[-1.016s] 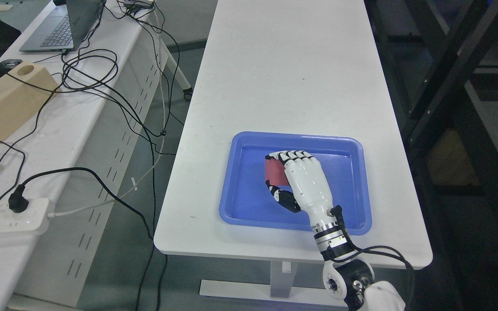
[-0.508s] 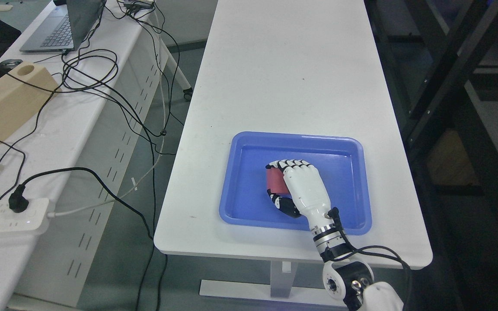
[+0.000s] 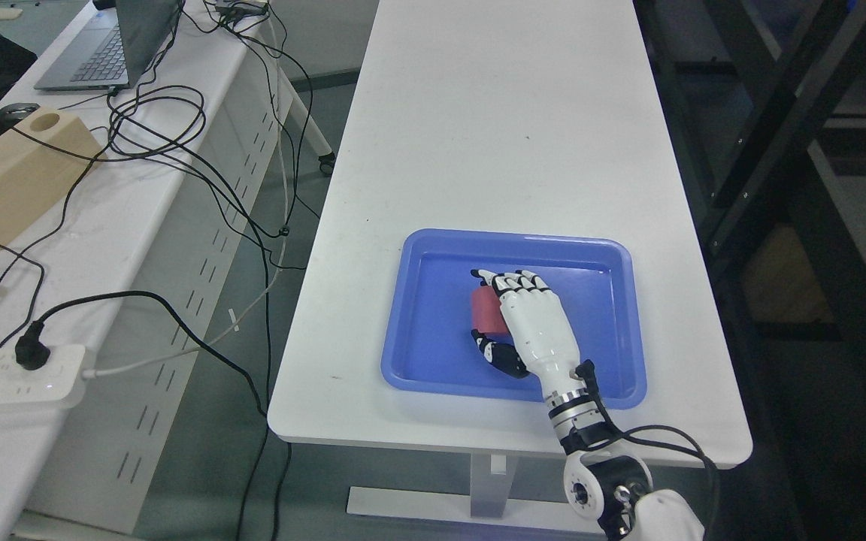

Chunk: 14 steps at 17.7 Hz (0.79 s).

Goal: Pick pink block from left shelf to tray
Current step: 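Lower the pink cube into the blue tray with the right hand, then open the right hand and withdraw it from the cube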

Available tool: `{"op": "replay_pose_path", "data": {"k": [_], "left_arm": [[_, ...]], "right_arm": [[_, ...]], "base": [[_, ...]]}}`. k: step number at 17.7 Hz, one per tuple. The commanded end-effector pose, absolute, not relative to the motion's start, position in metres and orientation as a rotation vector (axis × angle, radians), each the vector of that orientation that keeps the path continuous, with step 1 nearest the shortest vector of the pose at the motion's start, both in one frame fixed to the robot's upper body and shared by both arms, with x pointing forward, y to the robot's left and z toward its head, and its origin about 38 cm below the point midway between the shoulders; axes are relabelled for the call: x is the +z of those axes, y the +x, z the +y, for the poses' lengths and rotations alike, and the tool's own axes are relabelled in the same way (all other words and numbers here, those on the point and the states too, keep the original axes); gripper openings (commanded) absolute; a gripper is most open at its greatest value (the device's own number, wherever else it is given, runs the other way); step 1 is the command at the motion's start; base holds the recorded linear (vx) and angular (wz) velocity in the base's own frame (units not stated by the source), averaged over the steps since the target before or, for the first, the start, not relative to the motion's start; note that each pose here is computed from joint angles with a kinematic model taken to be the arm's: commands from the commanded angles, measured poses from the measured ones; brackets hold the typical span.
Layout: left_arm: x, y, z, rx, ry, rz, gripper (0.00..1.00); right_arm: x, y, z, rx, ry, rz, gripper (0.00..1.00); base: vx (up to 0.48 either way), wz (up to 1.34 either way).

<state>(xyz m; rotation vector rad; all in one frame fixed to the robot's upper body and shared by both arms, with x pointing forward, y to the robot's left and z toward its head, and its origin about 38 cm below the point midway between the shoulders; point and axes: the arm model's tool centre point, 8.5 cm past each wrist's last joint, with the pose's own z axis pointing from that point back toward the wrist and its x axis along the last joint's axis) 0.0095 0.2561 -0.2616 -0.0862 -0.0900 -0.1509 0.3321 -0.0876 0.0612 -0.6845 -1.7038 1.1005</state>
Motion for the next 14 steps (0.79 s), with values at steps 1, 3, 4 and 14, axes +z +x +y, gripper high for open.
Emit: {"op": "replay_pose_path", "data": {"k": [1,3,4,14], "left_arm": [[-0.261,0.027,0.266,-0.156,-0.071,-0.124,1.00],[-0.261,0.027,0.266,-0.157,-0.071,-0.124,1.00],[-0.261,0.027,0.266,-0.156,-0.071,-0.124,1.00],[-0.261,0.027,0.266,-0.156,-0.071,-0.124,1.00]], "right_arm": [[0.054,0.328,-0.108,1.022,-0.654,-1.663,0.82],[0.057,0.327,-0.109,0.999,-0.642,-1.675,0.86],[0.058,0.326,-0.110,0.988,-0.634,-1.676,0.87],[0.062,0.343,-0.185,0.456,-0.177,-1.594,0.99]], "base": [[0.000,0.00],[0.000,0.00],[0.000,0.00],[0.000,0.00]]}}
